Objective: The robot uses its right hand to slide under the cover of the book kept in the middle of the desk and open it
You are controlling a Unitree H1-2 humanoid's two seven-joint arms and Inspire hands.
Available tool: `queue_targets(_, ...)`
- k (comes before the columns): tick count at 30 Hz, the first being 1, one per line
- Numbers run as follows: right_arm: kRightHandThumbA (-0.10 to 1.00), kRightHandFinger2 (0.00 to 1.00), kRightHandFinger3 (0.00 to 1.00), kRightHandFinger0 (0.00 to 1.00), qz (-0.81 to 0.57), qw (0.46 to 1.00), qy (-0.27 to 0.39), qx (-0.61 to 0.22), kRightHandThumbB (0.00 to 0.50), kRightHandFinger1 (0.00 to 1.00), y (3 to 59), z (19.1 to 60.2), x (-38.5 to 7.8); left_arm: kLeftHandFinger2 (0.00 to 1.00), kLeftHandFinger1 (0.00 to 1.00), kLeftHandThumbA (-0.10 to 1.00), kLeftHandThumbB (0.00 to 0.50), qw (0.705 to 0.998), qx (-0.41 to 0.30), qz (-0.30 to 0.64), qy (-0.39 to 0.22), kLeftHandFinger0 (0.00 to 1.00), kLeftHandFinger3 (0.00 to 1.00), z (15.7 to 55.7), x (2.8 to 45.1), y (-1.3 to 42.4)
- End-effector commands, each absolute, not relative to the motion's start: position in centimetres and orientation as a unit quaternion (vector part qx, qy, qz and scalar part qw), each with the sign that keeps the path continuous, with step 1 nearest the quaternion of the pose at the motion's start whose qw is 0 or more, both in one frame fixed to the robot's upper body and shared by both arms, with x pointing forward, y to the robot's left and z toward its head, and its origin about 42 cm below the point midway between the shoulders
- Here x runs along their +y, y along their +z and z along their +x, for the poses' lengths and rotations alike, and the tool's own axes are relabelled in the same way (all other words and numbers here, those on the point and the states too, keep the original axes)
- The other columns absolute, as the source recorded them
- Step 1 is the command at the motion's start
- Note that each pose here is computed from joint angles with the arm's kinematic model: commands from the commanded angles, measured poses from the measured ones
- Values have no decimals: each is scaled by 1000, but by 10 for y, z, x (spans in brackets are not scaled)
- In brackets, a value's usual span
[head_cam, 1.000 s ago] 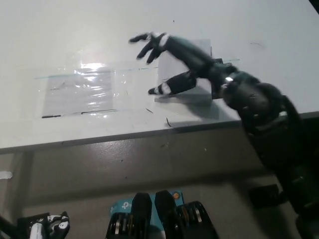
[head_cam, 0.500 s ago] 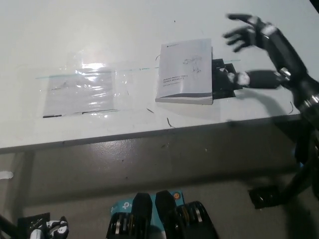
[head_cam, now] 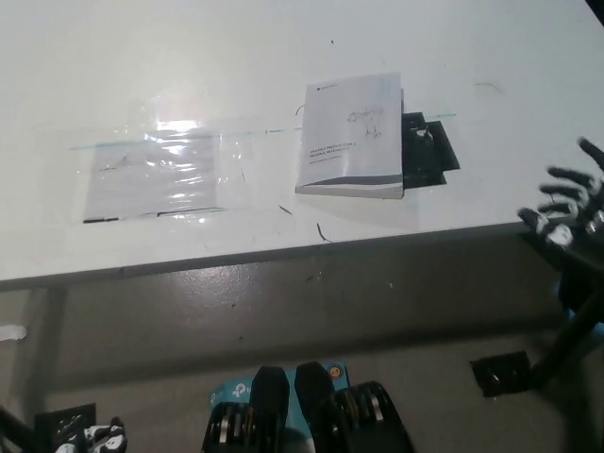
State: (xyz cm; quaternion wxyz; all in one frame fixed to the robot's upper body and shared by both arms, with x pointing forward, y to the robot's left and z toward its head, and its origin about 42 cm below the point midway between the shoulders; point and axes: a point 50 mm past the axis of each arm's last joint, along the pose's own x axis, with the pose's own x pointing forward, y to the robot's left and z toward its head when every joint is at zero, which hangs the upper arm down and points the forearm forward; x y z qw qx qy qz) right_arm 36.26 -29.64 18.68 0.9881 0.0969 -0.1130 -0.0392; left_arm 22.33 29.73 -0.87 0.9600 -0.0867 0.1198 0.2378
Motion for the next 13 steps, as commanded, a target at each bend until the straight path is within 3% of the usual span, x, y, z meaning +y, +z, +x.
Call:
queue_targets(1,1000,591,889,424,166,973,-84,-133,213,516,182,353,-306,615,584,670,0,960,90,-88,249,637,698,221,300,-1)
queue_targets(7,1000,586,904,429,238,955,-151,-89,169,491,130,318,-314,612,587,658,0,959,89,-100,251,647,706,220,302,-2)
queue_targets(10,1000,559,919,416,283,939,-187,-58,194,466,97,309,-311,624,592,655,1,957,90,-108,255,651,724,221,304,-4)
queue_targets(13,1000,554,911,399,301,932,-196,-47,186,453,89,309,-310,637,597,661,0,956,90,-110,256,650,735,223,305,-3)
